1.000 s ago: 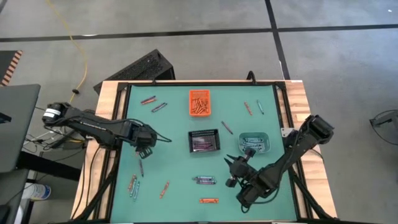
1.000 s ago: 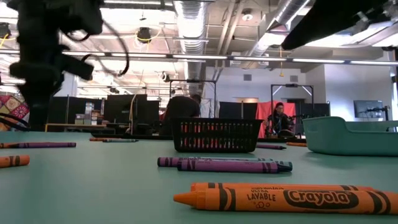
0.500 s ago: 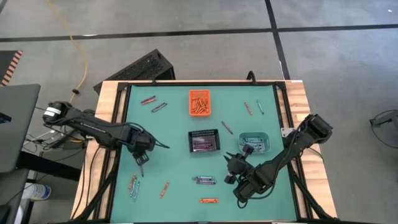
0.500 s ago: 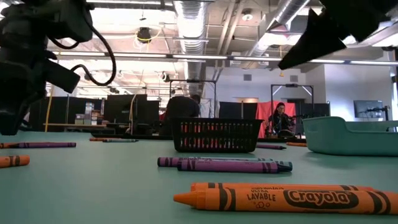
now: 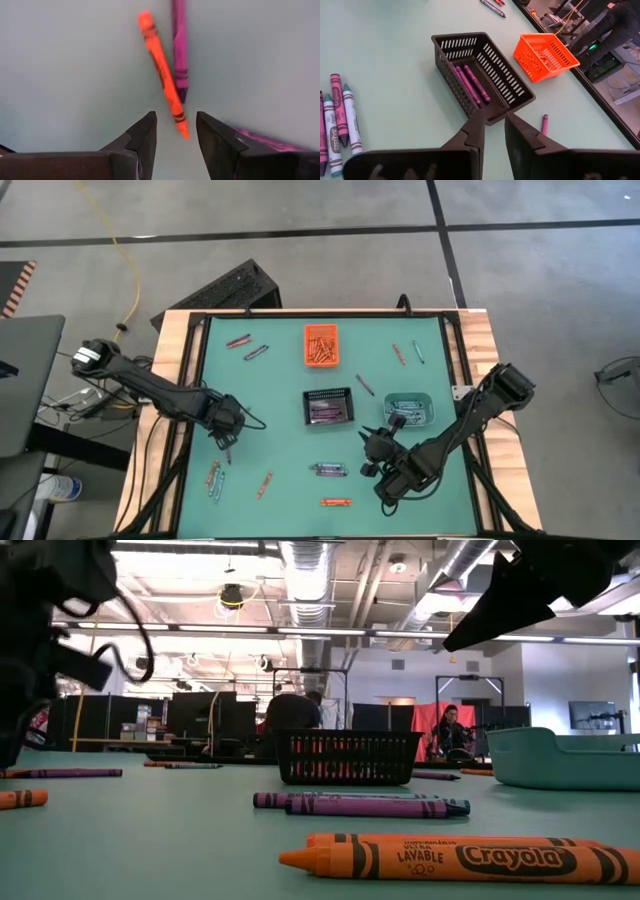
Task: Sort crayons
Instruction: Put the orange crayon into the orange bin
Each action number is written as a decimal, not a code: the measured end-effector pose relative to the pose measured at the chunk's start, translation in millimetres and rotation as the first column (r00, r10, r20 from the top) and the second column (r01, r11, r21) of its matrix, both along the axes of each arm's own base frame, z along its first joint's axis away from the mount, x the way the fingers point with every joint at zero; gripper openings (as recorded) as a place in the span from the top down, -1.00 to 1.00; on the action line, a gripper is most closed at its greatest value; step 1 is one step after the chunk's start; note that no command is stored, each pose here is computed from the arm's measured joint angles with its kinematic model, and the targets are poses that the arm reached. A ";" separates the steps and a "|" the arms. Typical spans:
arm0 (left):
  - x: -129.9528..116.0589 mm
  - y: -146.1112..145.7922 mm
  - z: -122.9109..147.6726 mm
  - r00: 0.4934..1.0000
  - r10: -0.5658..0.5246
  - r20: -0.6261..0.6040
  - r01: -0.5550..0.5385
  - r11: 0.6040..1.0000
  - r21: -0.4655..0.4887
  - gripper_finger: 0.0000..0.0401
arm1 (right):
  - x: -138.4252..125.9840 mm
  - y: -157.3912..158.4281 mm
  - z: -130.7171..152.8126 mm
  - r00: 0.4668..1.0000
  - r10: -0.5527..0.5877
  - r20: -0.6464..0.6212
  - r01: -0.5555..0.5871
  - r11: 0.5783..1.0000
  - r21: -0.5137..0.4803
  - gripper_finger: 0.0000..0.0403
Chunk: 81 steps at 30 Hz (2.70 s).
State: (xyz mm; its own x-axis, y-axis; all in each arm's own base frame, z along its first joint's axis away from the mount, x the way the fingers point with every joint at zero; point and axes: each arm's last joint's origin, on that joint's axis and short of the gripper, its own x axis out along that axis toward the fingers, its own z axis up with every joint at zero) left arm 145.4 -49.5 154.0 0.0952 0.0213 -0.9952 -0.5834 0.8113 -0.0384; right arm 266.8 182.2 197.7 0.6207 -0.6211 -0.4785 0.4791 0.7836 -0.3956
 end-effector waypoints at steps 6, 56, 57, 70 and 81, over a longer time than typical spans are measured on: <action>-11.1 1.6 -19.6 0.999 0.039 -0.011 -0.039 0.999 -0.008 0.36 | 0.1 -0.1 0.0 1.000 0.000 -0.001 0.000 1.000 -0.001 0.62; 83.4 11.5 93.9 0.799 -0.141 0.584 0.033 0.981 0.192 0.93 | -0.3 47.9 7.3 0.922 0.384 -0.045 -0.382 0.923 0.049 0.62; 88.7 17.5 93.6 0.791 -0.140 0.596 0.019 0.979 0.205 0.93 | 0.4 47.1 7.2 0.923 0.382 -0.046 -0.380 0.924 0.049 0.62; 170.1 159.1 63.3 0.560 0.332 0.759 -0.312 0.933 -0.178 0.93 | 3.4 35.2 4.2 0.931 0.349 -0.110 -0.349 0.937 0.024 0.62; 207.2 212.1 49.0 0.511 0.517 0.687 -0.450 0.842 -0.299 0.83 | 0.1 32.1 2.1 0.926 0.342 -0.162 -0.346 0.938 0.002 0.62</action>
